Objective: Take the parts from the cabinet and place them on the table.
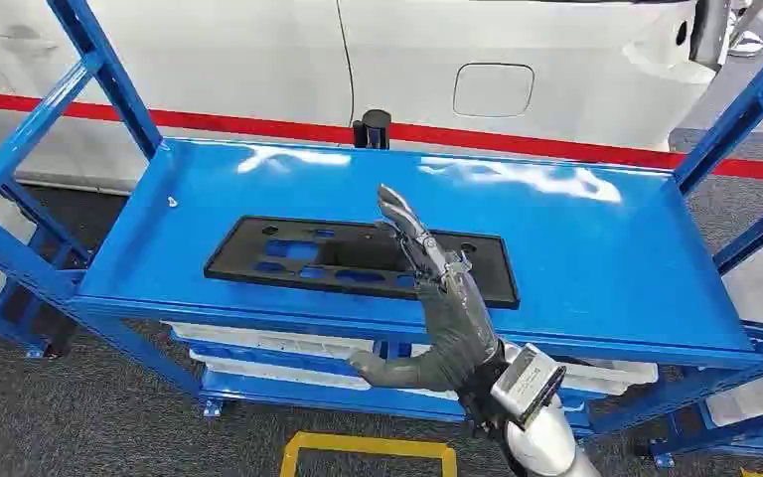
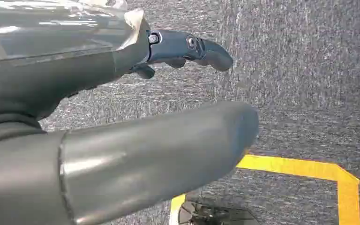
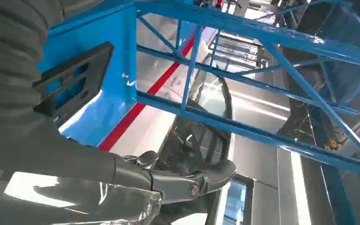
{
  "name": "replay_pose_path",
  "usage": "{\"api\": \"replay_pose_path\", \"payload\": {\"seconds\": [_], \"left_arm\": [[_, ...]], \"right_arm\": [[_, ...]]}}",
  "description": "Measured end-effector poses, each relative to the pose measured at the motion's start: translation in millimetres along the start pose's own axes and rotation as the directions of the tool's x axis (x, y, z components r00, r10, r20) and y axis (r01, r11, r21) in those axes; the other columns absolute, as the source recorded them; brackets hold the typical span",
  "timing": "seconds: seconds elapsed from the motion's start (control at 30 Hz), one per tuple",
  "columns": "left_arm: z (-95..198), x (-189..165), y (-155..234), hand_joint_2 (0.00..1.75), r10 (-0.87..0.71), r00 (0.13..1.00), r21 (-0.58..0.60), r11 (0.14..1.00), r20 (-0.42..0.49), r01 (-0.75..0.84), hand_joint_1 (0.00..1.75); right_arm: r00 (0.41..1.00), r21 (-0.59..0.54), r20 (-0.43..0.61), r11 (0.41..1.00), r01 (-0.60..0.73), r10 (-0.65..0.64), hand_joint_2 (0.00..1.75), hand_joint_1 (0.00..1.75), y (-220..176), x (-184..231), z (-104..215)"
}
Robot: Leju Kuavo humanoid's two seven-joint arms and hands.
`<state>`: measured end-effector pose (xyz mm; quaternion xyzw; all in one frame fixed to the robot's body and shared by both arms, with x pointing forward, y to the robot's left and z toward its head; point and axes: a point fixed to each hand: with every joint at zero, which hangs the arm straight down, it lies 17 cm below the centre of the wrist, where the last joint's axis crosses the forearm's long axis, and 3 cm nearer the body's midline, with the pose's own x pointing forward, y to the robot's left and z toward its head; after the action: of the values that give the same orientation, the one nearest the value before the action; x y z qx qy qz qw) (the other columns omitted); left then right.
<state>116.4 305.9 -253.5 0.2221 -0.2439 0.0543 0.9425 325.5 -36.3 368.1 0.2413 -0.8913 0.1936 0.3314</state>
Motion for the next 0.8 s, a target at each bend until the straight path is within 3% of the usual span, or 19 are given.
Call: {"api": "replay_pose_path", "payload": {"seconds": [0.17, 0.33, 0.53, 0.8], "left_arm": [[1.0, 4.9, -9.8, 0.0, -0.042, 0.998, -0.062, 0.997, 0.037, 0.044, 0.0], [0.5, 14.8, -24.3, 0.0, -0.157, 0.982, -0.163, 0.971, 0.106, 0.173, 0.0], [-7.7, 32.9, -21.4, 0.0, -0.176, 0.974, -0.171, 0.965, 0.141, 0.199, 0.0], [-8.5, 31.1, -16.2, 0.0, -0.166, 0.976, -0.158, 0.969, 0.144, 0.188, 0.0]], "right_arm": [[0.997, -0.06, -0.007, 0.995, -0.083, 0.083, 1.75, 0.0, -12.4, -6.9, 9.1], [0.961, -0.167, -0.071, 0.947, -0.275, 0.266, 1.75, 0.0, -43.7, -13.9, 52.8], [0.902, -0.109, -0.104, 0.897, -0.429, 0.419, 1.75, 0.0, -34.7, -24.8, 69.1], [0.854, -0.003, -0.103, 0.859, -0.513, 0.51, 1.75, 0.0, -8.6, -47.3, 65.2]]}}
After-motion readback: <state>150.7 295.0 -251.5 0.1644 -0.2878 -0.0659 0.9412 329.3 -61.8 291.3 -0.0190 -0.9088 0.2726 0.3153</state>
